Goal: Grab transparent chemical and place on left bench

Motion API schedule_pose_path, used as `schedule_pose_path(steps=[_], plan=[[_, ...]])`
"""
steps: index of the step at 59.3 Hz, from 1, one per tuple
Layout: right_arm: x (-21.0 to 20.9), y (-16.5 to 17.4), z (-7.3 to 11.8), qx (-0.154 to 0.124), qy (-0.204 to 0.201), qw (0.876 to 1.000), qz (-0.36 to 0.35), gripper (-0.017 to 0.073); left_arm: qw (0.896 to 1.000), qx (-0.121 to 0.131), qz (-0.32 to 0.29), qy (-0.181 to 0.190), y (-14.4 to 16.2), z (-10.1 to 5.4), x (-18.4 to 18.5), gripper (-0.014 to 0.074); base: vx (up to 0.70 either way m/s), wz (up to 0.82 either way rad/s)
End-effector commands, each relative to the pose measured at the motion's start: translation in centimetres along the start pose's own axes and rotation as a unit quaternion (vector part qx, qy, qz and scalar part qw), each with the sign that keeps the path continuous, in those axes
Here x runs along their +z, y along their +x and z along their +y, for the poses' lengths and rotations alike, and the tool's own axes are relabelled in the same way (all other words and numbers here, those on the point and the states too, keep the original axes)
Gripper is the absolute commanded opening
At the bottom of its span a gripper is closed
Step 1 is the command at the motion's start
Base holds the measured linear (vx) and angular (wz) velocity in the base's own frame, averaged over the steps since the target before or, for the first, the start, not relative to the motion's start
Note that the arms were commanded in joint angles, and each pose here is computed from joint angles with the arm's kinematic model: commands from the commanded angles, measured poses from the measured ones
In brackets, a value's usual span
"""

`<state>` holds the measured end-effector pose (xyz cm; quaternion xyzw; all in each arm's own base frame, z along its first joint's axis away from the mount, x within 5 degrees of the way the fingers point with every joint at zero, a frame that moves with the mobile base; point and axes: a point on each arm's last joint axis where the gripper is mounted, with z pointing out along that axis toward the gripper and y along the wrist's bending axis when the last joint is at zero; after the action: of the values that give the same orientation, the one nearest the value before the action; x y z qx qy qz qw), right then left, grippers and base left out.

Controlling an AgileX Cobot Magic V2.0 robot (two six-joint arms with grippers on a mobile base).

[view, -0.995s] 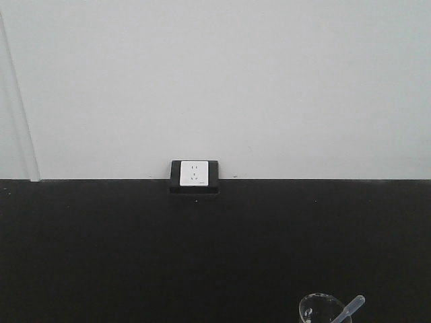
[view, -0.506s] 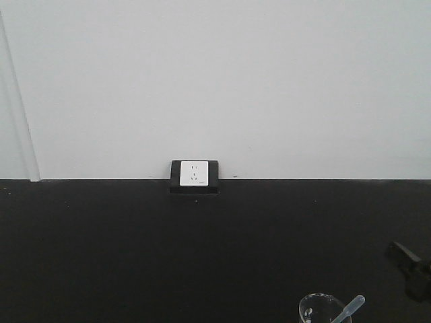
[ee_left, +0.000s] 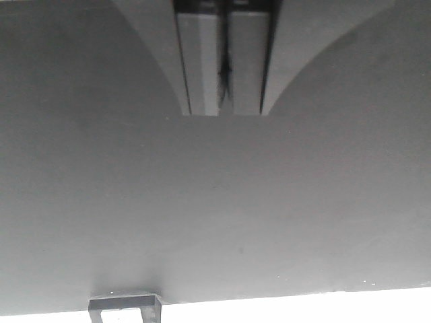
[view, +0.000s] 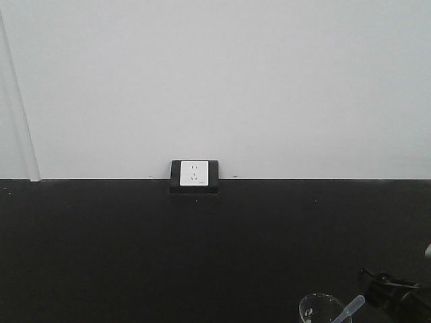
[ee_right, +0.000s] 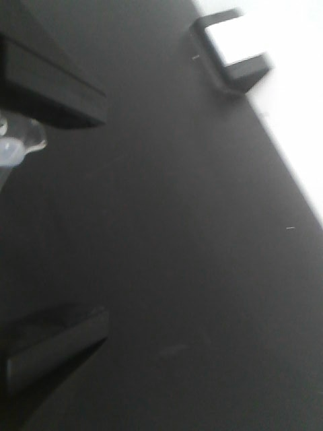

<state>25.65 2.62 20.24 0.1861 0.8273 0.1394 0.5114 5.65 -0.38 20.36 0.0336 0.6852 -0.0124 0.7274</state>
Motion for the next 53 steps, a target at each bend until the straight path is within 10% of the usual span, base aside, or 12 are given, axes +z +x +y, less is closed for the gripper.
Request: schedule_pose_path(steps=[1,23,53], plan=[[0.7,-1.5,1.2,-0.007,-0.049,0.997,-0.056,0.0517,0.999,-0.004,-0.041,-0.001,-0.3,0.0,-0.1,-0.0003,0.0,0.0],[2.8,0.3,1.8,0.036,-0.12,0.991,-0.037,0.0456,0.999,-0.004,-0.041,-0.001,-0.3,0.0,-0.1,-0.0003,0.0,0.0],[2.9,0.4,1.9,0.029,-0.124,0.991,-0.034,-0.0008,0.999,-0.004,-0.041,-0.001,-0.3,0.0,-0.1,-0.0003,0.0,0.0]])
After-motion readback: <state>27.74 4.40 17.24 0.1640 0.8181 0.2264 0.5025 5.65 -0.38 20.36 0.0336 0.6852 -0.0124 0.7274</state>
